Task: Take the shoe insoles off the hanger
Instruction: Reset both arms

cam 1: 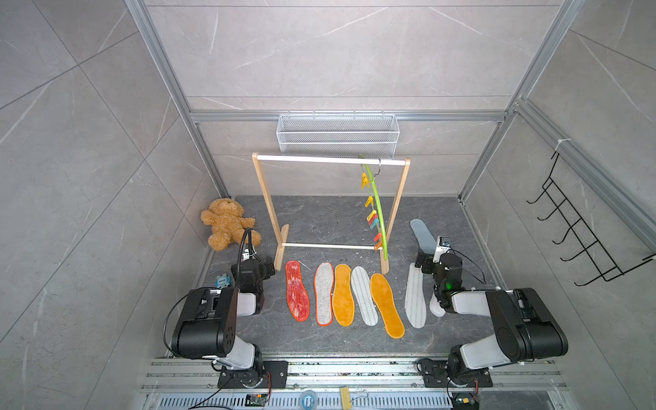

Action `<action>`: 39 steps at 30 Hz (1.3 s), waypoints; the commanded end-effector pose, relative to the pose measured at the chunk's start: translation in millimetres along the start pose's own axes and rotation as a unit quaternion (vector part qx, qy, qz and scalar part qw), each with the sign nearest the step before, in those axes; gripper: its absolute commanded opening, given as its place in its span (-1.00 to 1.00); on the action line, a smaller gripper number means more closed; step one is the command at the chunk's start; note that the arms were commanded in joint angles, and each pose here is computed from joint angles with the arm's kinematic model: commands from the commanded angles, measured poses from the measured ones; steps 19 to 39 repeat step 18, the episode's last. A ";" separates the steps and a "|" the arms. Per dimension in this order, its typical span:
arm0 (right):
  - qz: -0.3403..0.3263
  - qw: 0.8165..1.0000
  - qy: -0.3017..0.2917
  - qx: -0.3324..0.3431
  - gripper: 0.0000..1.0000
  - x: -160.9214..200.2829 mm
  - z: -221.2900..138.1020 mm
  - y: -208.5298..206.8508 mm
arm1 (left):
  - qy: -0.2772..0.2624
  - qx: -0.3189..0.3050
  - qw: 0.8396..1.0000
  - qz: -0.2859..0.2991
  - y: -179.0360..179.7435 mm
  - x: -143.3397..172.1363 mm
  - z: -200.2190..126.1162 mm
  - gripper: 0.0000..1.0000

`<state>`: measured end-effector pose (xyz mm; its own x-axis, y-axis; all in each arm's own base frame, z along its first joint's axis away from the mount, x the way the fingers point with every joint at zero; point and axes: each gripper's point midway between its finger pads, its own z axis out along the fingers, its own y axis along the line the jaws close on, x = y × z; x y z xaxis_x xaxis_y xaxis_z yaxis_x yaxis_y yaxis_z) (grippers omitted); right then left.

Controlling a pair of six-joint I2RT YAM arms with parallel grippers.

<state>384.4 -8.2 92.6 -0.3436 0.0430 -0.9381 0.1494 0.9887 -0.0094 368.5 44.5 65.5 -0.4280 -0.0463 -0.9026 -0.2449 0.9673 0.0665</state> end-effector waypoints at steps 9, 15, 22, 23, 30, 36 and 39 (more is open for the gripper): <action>-0.008 1.000 -0.002 -0.008 0.99 -1.5 1.3 4.6 | -0.040 0.008 0.999 -0.008 -2.4 -24.8 0.1 1.00; 0.000 1.000 0.004 -0.016 0.99 -1.3 3.8 3.2 | -0.039 0.008 0.999 -0.008 -2.2 -24.7 0.5 1.00; -0.003 1.000 -0.003 -0.023 0.99 -2.1 0.4 5.2 | -0.040 0.008 0.999 -0.009 -2.3 -25.2 0.3 1.00; -0.003 1.000 -0.003 -0.023 0.99 -2.1 0.4 5.2 | -0.040 0.008 0.999 -0.009 -2.3 -25.2 0.3 1.00; -0.003 1.000 -0.003 -0.023 0.99 -2.1 0.4 5.2 | -0.040 0.008 0.999 -0.009 -2.3 -25.2 0.3 1.00; -0.003 1.000 -0.003 -0.023 0.99 -2.1 0.4 5.2 | -0.040 0.008 0.999 -0.009 -2.3 -25.2 0.3 1.00; -0.003 1.000 -0.003 -0.023 0.99 -2.1 0.4 5.2 | -0.040 0.008 0.999 -0.009 -2.3 -25.2 0.3 1.00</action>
